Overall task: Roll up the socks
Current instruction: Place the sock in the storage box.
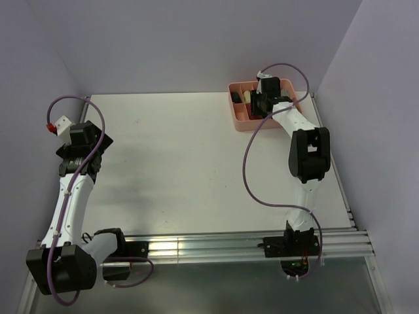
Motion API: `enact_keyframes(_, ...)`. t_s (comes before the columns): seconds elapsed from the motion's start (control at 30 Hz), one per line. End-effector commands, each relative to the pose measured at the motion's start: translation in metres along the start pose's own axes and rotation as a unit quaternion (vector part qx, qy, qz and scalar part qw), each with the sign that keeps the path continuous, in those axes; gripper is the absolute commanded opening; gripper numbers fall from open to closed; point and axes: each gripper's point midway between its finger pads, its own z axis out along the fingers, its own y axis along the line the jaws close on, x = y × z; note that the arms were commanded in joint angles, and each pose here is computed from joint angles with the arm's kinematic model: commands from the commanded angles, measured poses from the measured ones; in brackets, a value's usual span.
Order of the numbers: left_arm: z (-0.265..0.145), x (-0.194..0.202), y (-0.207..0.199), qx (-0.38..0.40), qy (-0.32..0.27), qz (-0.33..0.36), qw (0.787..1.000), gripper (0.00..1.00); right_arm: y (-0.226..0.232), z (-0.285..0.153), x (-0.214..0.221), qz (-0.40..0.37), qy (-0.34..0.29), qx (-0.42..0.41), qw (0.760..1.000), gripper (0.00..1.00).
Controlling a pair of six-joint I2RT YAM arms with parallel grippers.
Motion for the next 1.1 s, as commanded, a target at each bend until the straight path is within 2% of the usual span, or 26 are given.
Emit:
enact_keyframes(0.0, -0.002, -0.008, -0.002, 0.008, -0.014, -0.002, 1.0, 1.0, -0.004, -0.024, -0.042, 0.018, -0.063, 0.004, 0.998, 0.48)
enact_keyframes(0.17, -0.005, -0.011, -0.002, 0.011, -0.019, -0.005, 1.0, 0.99, -0.003, -0.03, -0.036, 0.03, -0.071, -0.001, 0.997, 0.48)
enact_keyframes(0.3, -0.008, -0.012, -0.003, 0.017, -0.022, -0.007, 1.0, 0.99, 0.0, -0.017, -0.029, 0.034, -0.06, -0.008, 0.998, 0.47)
enact_keyframes(0.5, -0.012, -0.014, -0.002, 0.021, -0.028, -0.012, 0.999, 1.0, -0.007, 0.009, 0.0, 0.045, -0.021, 0.007, 0.999, 0.38)
enact_keyframes(0.8, -0.016, -0.016, -0.005, 0.032, -0.031, -0.017, 0.999, 0.99, -0.01, 0.011, 0.013, 0.061, 0.021, -0.018, 0.998, 0.36)
enact_keyframes(0.87, -0.018, -0.016, -0.005, 0.035, -0.031, -0.019, 0.999, 1.0, -0.007, 0.006, 0.009, 0.059, 0.021, -0.024, 0.998, 0.37)
enact_keyframes(0.97, -0.026, -0.023, -0.008, 0.046, -0.034, -0.026, 0.998, 0.99, -0.004, -0.022, -0.013, 0.059, -0.016, -0.034, 0.998, 0.39)
enact_keyframes(1.0, -0.029, -0.026, -0.009, 0.047, -0.036, -0.027, 0.998, 0.99, -0.002, -0.049, -0.037, 0.057, -0.054, -0.038, 0.996, 0.41)
enact_keyframes(1.07, -0.04, -0.037, -0.012, 0.055, -0.045, -0.031, 0.997, 0.99, -0.005, -0.073, -0.047, 0.056, -0.075, -0.029, 0.995, 0.43)
